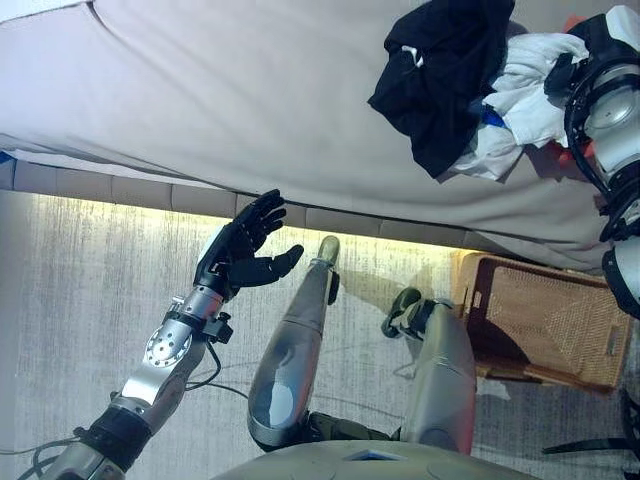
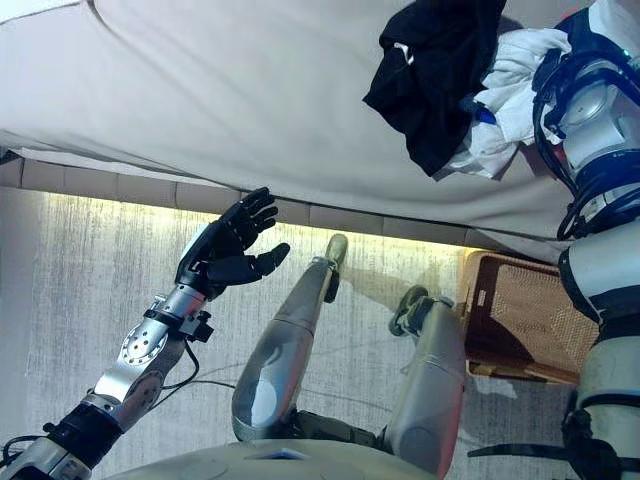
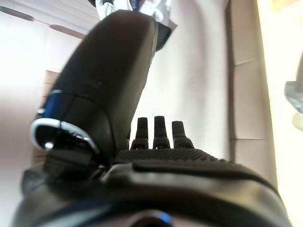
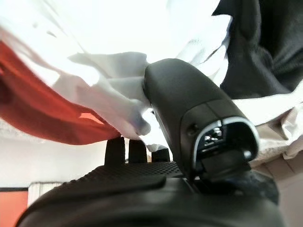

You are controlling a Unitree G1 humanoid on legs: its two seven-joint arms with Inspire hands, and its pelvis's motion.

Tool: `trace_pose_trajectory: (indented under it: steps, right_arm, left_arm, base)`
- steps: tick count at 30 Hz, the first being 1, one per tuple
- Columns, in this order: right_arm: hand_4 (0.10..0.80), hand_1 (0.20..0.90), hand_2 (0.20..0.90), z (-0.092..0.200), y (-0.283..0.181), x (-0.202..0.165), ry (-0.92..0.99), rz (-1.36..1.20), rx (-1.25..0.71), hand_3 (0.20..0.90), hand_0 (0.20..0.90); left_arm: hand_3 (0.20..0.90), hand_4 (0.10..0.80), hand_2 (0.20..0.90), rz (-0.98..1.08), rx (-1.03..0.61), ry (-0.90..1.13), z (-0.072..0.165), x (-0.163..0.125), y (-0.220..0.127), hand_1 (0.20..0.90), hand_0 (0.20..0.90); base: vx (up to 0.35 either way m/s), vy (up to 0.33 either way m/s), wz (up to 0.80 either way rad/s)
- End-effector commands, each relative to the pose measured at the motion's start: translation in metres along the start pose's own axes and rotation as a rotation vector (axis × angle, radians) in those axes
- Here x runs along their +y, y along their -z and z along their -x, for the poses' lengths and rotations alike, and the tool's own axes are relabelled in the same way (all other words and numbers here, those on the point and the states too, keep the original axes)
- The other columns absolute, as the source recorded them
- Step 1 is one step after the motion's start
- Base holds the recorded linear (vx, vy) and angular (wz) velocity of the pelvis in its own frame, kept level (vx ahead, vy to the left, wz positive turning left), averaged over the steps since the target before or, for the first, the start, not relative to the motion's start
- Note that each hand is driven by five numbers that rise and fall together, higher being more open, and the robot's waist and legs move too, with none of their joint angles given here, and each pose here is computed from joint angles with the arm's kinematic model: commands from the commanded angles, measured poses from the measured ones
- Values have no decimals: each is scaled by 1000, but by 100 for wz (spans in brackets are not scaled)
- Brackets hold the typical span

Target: Pick up the clothes from the bed and place them into the basket

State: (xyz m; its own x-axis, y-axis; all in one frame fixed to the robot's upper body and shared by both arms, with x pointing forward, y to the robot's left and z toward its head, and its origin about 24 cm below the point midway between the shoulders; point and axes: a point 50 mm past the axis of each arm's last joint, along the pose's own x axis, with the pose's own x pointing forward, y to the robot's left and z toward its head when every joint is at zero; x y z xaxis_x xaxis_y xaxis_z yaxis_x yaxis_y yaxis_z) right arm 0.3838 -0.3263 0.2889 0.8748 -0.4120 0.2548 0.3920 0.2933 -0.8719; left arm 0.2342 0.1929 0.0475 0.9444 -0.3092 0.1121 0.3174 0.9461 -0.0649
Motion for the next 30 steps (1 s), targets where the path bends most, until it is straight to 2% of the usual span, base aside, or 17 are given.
trace_pose_trajectory:
  steps: [1,14,23,30]
  right_arm:
    - [100,300,300,0,-5,-68,239,4,-85,200,300]
    - [100,300,300,3,20,-64,214,-4,-45,200,300]
    - [100,300,300,7,38,-86,183,-101,-27,200,300]
    - [100,300,300,7,40,-101,198,-170,-20,200,300]
  left_arm:
    - [900,800,900,-18,-138,44,0,-7,-24,900,900]
    - [900,800,900,-51,-14,34,2,-8,1,900,900]
    - [900,800,900,-22,106,24,6,-14,26,900,900]
    - [900,800,900,-9,134,38,7,-18,36,900,900]
  base:
    - [66,19,1]
    - [84,27,-3]
    - [124,59,-8]
    - [36,32,-4]
